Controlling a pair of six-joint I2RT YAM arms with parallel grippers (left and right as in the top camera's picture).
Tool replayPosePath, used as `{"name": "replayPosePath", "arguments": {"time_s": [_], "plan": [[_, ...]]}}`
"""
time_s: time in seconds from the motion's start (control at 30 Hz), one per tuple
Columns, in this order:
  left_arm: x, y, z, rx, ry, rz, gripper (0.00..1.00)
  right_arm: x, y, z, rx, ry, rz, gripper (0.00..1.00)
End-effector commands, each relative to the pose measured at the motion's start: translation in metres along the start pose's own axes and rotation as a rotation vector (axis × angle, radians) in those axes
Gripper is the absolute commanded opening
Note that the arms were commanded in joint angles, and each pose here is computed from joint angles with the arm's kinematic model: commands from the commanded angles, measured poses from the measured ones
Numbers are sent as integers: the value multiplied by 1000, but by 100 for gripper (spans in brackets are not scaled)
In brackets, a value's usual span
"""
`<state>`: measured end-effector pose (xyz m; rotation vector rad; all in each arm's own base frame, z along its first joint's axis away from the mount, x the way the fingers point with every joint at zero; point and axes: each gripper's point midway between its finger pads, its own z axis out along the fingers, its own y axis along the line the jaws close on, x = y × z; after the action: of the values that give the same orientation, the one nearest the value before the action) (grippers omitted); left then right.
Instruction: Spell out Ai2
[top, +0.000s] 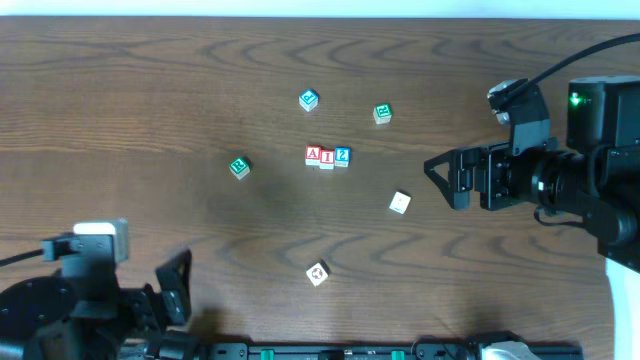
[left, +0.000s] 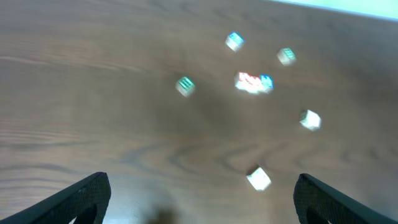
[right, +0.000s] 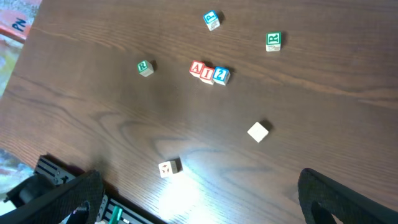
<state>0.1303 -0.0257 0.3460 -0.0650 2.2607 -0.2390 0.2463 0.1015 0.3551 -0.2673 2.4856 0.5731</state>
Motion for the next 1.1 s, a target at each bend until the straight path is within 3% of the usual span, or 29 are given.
{"name": "replayPosePath", "arguments": {"time_s": [0.0,0.2,0.67,1.07], "plan": [[-14,26,-4,-150,-96,-20,95,-1,1,-1,0,-4,-15,99],[-23,49,22,-251,-260,45,95,-1,1,-1,0,-4,-15,99],[71,78,161,-196,-321,67,95,-1,1,-1,0,-4,-15,99],[114,84,205,-161,-309,72,95,-1,1,-1,0,-4,-15,99]]}}
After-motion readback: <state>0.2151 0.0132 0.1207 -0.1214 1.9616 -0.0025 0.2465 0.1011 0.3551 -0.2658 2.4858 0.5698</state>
